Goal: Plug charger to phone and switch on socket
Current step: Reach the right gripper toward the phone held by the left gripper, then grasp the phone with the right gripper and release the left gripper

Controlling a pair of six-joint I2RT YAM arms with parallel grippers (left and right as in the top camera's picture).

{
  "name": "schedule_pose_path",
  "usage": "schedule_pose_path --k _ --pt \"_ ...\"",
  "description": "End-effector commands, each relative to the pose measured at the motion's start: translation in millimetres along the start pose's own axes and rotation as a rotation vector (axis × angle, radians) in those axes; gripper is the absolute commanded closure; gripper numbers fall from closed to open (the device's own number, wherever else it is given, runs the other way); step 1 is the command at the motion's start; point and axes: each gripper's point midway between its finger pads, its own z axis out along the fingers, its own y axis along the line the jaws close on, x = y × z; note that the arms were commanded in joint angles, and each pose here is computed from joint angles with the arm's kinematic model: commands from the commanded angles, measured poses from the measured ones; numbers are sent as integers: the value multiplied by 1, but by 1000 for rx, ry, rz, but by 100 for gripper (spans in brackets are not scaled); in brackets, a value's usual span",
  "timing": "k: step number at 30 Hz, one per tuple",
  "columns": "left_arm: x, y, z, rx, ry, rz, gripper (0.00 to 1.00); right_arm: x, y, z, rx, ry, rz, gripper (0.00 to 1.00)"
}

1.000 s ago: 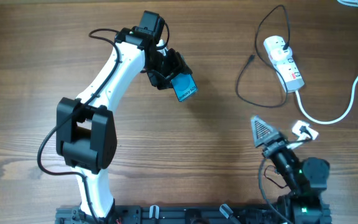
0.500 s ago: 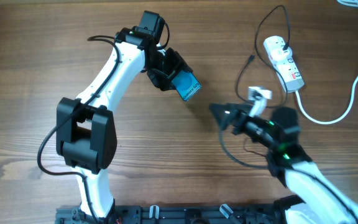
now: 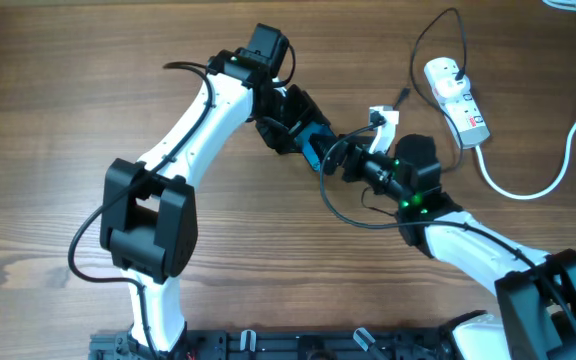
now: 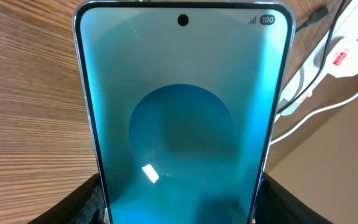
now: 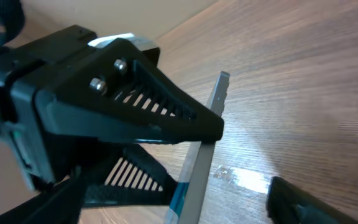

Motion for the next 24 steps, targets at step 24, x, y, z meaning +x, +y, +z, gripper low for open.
schedule_pose_path --k 24 --pt "12 -19 4 49 36 5 54 3 1 11 71 -54 176 51"
